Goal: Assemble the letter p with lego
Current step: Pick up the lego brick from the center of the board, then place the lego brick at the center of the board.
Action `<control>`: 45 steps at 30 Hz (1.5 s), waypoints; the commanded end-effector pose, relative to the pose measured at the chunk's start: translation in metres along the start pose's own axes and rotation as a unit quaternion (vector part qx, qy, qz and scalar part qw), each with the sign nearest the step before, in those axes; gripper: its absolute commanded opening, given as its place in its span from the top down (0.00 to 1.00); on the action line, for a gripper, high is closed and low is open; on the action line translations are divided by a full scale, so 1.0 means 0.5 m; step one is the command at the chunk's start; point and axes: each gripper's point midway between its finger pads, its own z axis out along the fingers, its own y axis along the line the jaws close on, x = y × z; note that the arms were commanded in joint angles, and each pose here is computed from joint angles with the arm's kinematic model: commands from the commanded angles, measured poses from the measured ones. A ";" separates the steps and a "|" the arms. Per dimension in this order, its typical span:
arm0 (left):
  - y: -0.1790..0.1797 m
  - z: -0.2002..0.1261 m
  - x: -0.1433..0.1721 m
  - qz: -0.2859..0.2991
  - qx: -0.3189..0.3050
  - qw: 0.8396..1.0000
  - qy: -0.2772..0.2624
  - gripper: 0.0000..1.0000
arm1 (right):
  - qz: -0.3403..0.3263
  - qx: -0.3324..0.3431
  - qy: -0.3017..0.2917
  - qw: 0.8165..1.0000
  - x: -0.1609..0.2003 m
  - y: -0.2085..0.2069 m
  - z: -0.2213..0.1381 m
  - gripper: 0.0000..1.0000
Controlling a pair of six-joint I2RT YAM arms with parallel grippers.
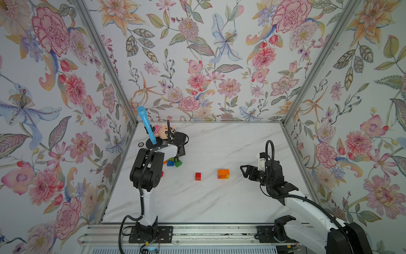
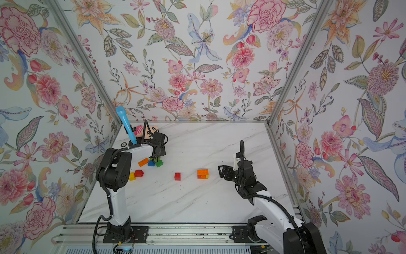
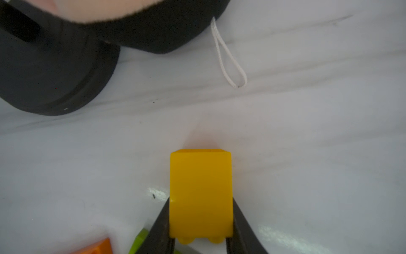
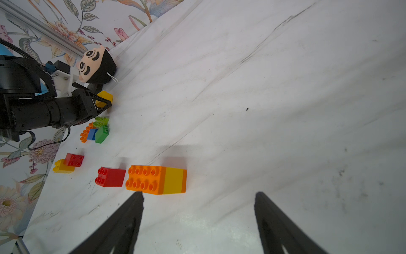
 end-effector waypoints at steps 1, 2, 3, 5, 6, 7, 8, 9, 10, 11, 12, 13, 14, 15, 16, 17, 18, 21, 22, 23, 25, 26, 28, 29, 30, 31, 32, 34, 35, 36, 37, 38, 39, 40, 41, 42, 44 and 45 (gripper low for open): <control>0.011 -0.029 -0.009 0.011 0.011 1.000 -0.016 0.78 | -0.014 0.000 -0.005 1.000 -0.007 0.002 -0.007 0.19; 0.012 -0.046 -0.013 0.019 0.017 0.999 -0.024 0.79 | -0.021 -0.002 -0.007 1.000 -0.009 0.005 -0.008 0.19; 0.010 -0.062 -0.019 0.030 0.028 0.999 -0.032 0.80 | -0.027 -0.006 -0.010 1.000 -0.012 0.008 -0.010 0.19; 0.007 -0.112 -0.032 0.062 0.044 0.996 -0.055 0.82 | -0.044 -0.012 -0.017 0.999 -0.021 0.016 -0.013 0.19; 0.001 -0.137 -0.037 0.078 0.052 0.993 -0.066 0.82 | -0.051 -0.017 -0.020 0.998 -0.025 0.021 -0.013 0.19; -0.006 -0.169 -0.042 0.099 0.060 0.990 -0.081 0.83 | -0.058 -0.025 -0.023 0.998 -0.031 0.029 -0.014 0.19; -0.013 -0.196 -0.043 0.116 0.067 0.987 -0.092 0.83 | -0.067 -0.032 -0.026 0.997 -0.035 0.036 -0.014 0.19; -0.024 -0.226 -0.043 0.134 0.079 0.982 -0.103 0.82 | -0.076 -0.041 -0.030 0.996 -0.040 0.045 -0.015 0.19; -0.036 -0.253 -0.039 0.151 0.094 0.978 -0.111 0.83 | -0.087 -0.054 -0.035 0.994 -0.045 0.057 -0.015 0.19; -0.047 -0.274 -0.032 0.166 0.108 0.973 -0.116 0.83 | -0.105 -0.069 -0.040 0.991 -0.048 0.071 -0.015 0.19; -0.057 -0.312 -0.036 0.176 0.122 0.968 -0.132 0.83 | -0.118 -0.079 -0.048 0.989 -0.050 0.082 -0.016 0.19; -0.074 -0.339 -0.029 0.194 0.136 0.961 -0.140 0.84 | -0.139 -0.089 -0.057 0.985 -0.052 0.095 -0.018 0.19; -0.089 -0.361 -0.023 0.208 0.149 0.956 -0.146 0.84 | -0.157 -0.096 -0.064 0.981 -0.052 0.105 -0.019 0.19; -0.112 -0.387 -0.012 0.229 0.168 0.947 -0.153 0.84 | -0.178 -0.107 -0.070 0.976 -0.052 0.122 -0.021 0.19; -0.136 -0.411 0.002 0.250 0.187 0.937 -0.158 0.85 | -0.197 -0.117 -0.073 0.971 -0.051 0.137 -0.023 0.19; -0.157 -0.432 0.016 0.267 0.205 0.927 -0.163 0.85 | -0.211 -0.130 -0.076 0.966 -0.050 0.152 -0.025 0.18; -0.181 -0.454 0.037 0.290 0.226 0.915 -0.168 0.85 | -0.226 -0.149 -0.079 0.959 -0.048 0.173 -0.028 0.18; -0.236 -0.498 0.100 0.344 0.272 0.882 -0.174 0.85 | -0.260 -0.199 -0.086 0.941 -0.043 0.226 -0.041 0.18; -0.249 -0.504 0.121 0.358 0.282 0.873 -0.174 0.85 | -0.273 -0.210 -0.088 0.935 -0.039 0.241 -0.044 0.18; -0.257 -0.507 0.139 0.370 0.289 0.866 -0.171 0.85 | -0.284 -0.218 -0.090 0.930 -0.037 0.251 -0.048 0.18; -0.272 -0.511 0.172 0.389 0.306 0.853 -0.164 0.85 | -0.299 -0.232 -0.091 0.921 -0.031 0.270 -0.054 0.18; -0.277 -0.514 0.184 0.396 0.313 0.849 -0.159 0.85 | -0.302 -0.238 -0.093 0.918 -0.031 0.277 -0.058 0.18; -0.284 -0.517 0.204 0.409 0.314 0.845 -0.142 0.85 | -0.303 -0.245 -0.099 0.916 -0.028 0.284 -0.067 0.18; -0.285 -0.519 0.208 0.415 0.308 0.846 -0.133 0.85 | -0.302 -0.244 -0.102 0.916 -0.028 0.284 -0.071 0.18; -0.280 -0.518 0.208 0.417 0.296 0.850 -0.123 0.85 | -0.300 -0.237 -0.108 0.917 -0.030 0.279 -0.075 0.18; -0.274 -0.519 0.209 0.419 0.285 0.855 -0.112 0.85 | -0.298 -0.229 -0.113 0.920 -0.031 0.272 -0.077 0.18; -0.267 -0.519 0.210 0.419 0.276 0.859 -0.100 0.85 | -0.298 -0.222 -0.117 0.921 -0.031 0.265 -0.078 0.18; -0.252 -0.519 0.223 0.423 0.268 0.862 -0.071 0.85 | -0.303 -0.212 -0.120 0.921 -0.020 0.249 -0.076 0.18; -0.247 -0.522 0.231 0.429 0.269 0.860 -0.061 0.86 | -0.304 -0.209 -0.121 0.921 -0.017 0.244 -0.074 0.18; -0.244 -0.529 0.242 0.437 0.269 0.856 -0.054 0.86 | -0.306 -0.211 -0.119 0.921 -0.011 0.242 -0.071 0.18; -0.242 -0.540 0.254 0.447 0.273 0.850 -0.050 0.86 | -0.309 -0.220 -0.118 0.918 -0.004 0.245 -0.071 0.18; -0.244 -0.550 0.267 0.457 0.281 0.843 -0.049 0.86 | -0.311 -0.233 -0.119 0.914 0.001 0.251 -0.072 0.18; -0.248 -0.566 0.280 0.465 0.298 0.832 -0.049 0.86 | -0.313 -0.255 -0.121 0.907 0.008 0.263 -0.078 0.18; -0.251 -0.580 0.291 0.471 0.315 0.823 -0.051 0.85 | -0.318 -0.278 -0.122 0.898 0.014 0.277 -0.085 0.18; -0.251 -0.589 0.297 0.473 0.326 0.817 -0.052 0.85 | -0.322 -0.295 -0.121 0.891 0.021 0.288 -0.091 0.18; -0.249 -0.597 0.304 0.479 0.333 0.810 -0.052 0.85 | -0.332 -0.312 -0.122 0.882 0.028 0.302 -0.099 0.18; -0.241 -0.604 0.316 0.498 0.332 0.800 -0.049 0.85 | -0.355 -0.333 -0.121 0.865 0.043 0.321 -0.108 0.18; -0.235 -0.608 0.319 0.507 0.330 0.795 -0.047 0.85 | -0.366 -0.342 -0.121 0.857 0.051 0.330 -0.114 0.18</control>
